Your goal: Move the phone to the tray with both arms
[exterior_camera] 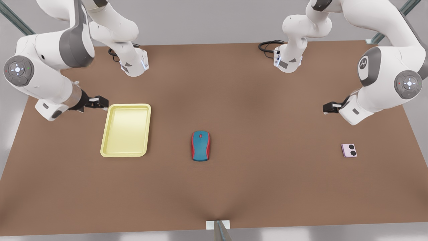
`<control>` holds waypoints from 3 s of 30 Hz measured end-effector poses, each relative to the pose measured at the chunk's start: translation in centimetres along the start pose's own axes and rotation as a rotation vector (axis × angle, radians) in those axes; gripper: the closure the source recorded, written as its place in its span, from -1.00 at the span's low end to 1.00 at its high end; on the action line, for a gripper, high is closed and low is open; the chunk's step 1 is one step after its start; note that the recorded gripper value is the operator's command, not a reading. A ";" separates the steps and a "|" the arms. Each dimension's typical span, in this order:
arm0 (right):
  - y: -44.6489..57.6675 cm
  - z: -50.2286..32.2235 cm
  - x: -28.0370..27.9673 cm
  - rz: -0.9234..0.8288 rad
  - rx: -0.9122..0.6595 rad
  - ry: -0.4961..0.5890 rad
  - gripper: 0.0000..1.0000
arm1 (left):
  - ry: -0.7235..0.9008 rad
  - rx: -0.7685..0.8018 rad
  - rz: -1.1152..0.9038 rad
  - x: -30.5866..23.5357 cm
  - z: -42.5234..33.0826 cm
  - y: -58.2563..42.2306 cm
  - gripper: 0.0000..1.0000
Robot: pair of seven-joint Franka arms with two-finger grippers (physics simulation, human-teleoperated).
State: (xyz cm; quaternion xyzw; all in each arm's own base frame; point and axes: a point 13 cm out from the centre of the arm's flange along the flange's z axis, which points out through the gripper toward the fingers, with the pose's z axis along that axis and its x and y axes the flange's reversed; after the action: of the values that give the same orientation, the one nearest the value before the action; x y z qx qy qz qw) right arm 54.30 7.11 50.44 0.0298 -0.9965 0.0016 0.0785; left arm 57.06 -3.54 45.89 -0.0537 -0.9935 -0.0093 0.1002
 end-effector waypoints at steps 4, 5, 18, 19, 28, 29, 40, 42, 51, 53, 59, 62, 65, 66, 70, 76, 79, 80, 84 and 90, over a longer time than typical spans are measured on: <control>-0.7 1.4 0.9 0.019 0.024 0.020 -1.00 | 0.036 -0.012 -0.015 -1.3 3.2 1.3 -1.00; -1.0 1.9 1.0 0.024 0.028 0.021 -1.00 | 0.076 -0.020 -0.050 -2.4 6.5 3.6 -1.00; -0.8 2.9 -0.5 0.029 0.029 -0.016 -1.00 | 0.001 0.020 -0.179 -8.3 33.4 26.6 -1.00; -0.8 2.9 -0.6 0.030 0.029 -0.017 -1.00 | -0.018 0.011 -0.161 -8.9 34.0 26.9 -1.00; -0.9 2.9 -0.7 0.033 0.029 -0.022 -1.00 | -0.090 -0.033 0.001 -10.9 37.1 28.8 -1.00; -0.9 2.8 -0.7 0.033 0.029 -0.023 -1.00 | -0.090 -0.034 0.017 -10.9 37.4 28.8 -1.00; -0.9 3.0 -0.8 0.034 0.031 -0.021 -1.00 | -0.088 -0.027 0.101 -11.0 40.7 29.3 -1.00; -0.9 3.1 -0.9 0.033 0.031 -0.018 -1.00 | -0.095 -0.029 0.096 -11.0 40.8 29.6 -1.00; -1.0 3.1 -0.9 0.035 0.032 -0.021 -1.00 | -0.106 -0.025 0.016 -11.0 41.5 30.0 -1.00; -1.0 3.2 -0.9 0.035 0.032 -0.020 -1.00 | -0.105 -0.022 -0.004 -10.9 41.6 29.9 -1.00; -0.9 3.3 -1.0 0.035 0.032 -0.018 -1.00 | -0.100 -0.004 -0.078 -10.5 42.1 29.5 -1.00; -0.9 3.3 -1.0 0.034 0.032 -0.019 -1.00 | -0.102 0.000 -0.108 -10.6 42.1 29.4 -1.00; -0.9 3.2 -1.0 0.033 0.032 -0.020 -1.00 | -0.106 0.001 -0.138 -10.7 42.2 29.5 -0.93; -0.9 3.2 -1.0 0.033 0.032 -0.020 -1.00 | -0.107 0.001 -0.147 -10.7 42.2 29.5 -0.87; -1.0 3.2 -1.0 0.035 0.032 -0.020 -1.00 | -0.110 0.001 -0.177 -10.8 42.1 29.5 -0.87; -0.9 3.2 -1.0 0.034 0.032 -0.020 -1.00 | -0.111 0.002 -0.212 -10.7 42.2 29.5 -0.87; -0.9 3.2 -1.0 0.034 0.032 -0.020 -1.00 | -0.109 0.001 -0.224 -10.6 42.3 29.5 -0.69; -0.9 3.2 -1.0 0.034 0.032 -0.020 -1.00 | -0.109 0.000 -0.228 -10.6 42.3 29.5 -0.69; -1.0 3.4 -1.0 0.035 0.032 -0.018 -1.00 | -0.109 0.000 -0.239 -10.7 42.1 29.4 -0.69; -1.0 3.4 -1.1 0.035 0.032 -0.017 -1.00 | -0.103 0.007 -0.251 -10.4 42.6 28.8 -0.69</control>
State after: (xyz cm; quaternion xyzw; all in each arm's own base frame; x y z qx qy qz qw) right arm 54.89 6.18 46.91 0.0134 -0.9973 0.0185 0.0694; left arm 61.92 25.21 2.29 0.0709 -0.9962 -0.0153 0.0472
